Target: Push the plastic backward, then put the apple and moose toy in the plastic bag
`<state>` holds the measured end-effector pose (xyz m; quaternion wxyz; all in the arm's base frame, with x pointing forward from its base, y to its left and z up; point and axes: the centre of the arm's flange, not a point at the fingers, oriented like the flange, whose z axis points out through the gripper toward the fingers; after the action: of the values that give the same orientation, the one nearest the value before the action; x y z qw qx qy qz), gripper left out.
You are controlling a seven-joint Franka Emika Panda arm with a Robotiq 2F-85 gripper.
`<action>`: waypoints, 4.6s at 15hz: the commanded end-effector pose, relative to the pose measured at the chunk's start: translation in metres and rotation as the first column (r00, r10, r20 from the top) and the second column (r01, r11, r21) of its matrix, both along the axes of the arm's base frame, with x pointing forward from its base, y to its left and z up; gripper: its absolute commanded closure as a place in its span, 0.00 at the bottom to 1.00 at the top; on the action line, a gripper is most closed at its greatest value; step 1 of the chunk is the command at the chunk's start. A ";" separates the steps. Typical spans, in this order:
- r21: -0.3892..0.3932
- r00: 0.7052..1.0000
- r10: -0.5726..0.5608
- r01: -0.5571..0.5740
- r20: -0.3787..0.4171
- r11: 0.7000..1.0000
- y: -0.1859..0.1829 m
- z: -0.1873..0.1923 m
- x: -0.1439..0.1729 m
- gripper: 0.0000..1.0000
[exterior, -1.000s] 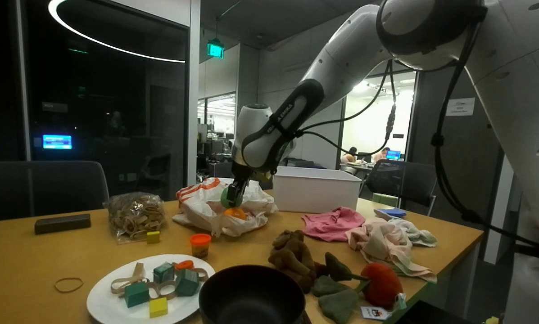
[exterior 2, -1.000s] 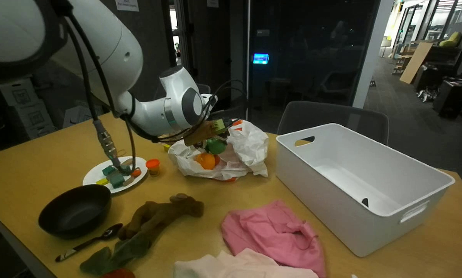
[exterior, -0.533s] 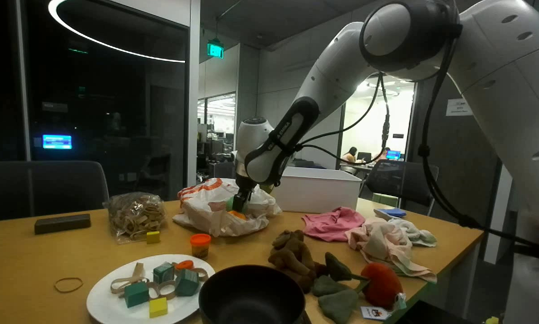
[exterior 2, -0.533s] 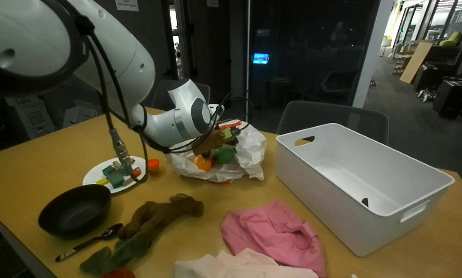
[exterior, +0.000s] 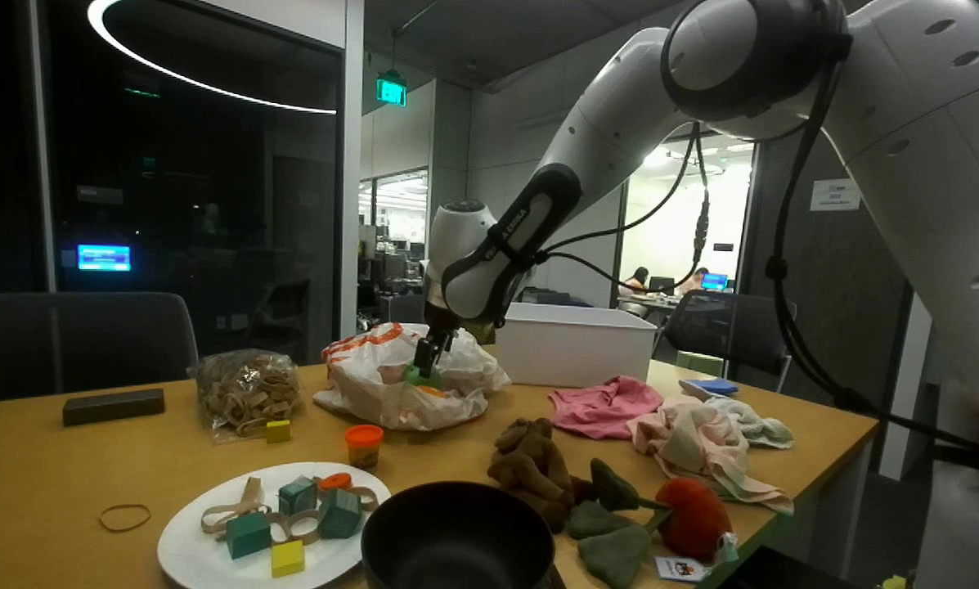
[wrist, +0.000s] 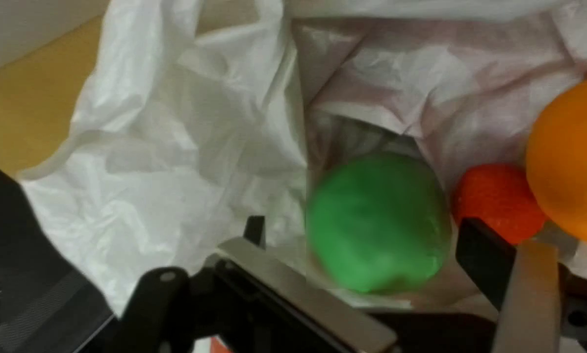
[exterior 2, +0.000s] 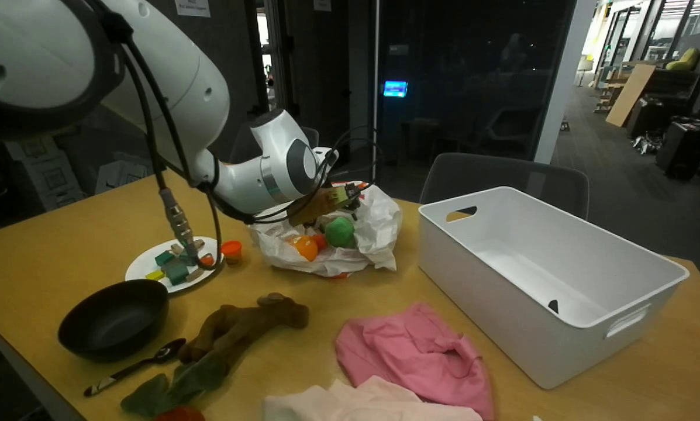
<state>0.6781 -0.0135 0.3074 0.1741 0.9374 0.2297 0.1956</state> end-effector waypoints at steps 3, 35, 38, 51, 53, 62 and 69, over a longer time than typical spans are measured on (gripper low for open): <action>0.031 0.997 -0.076 0.076 0.020 0.997 -0.004 0.062 -0.024 0.00; -0.478 0.986 0.124 -0.054 0.115 0.877 -0.005 -0.050 -0.026 0.25; -0.482 0.985 0.127 -0.056 0.115 0.874 -0.004 -0.055 -0.027 0.42; -0.401 0.988 0.111 -0.060 0.105 0.914 0.002 -0.032 -0.038 0.84; -0.387 0.985 0.112 -0.054 0.130 0.921 0.005 -0.022 -0.040 0.83; -0.369 0.982 0.081 -0.012 0.173 0.929 0.004 0.010 -0.038 0.85; -0.415 0.961 0.074 0.046 0.267 0.909 0.005 0.044 -0.039 0.84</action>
<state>0.6467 -0.0100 0.3283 0.3785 0.8506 0.2614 0.2548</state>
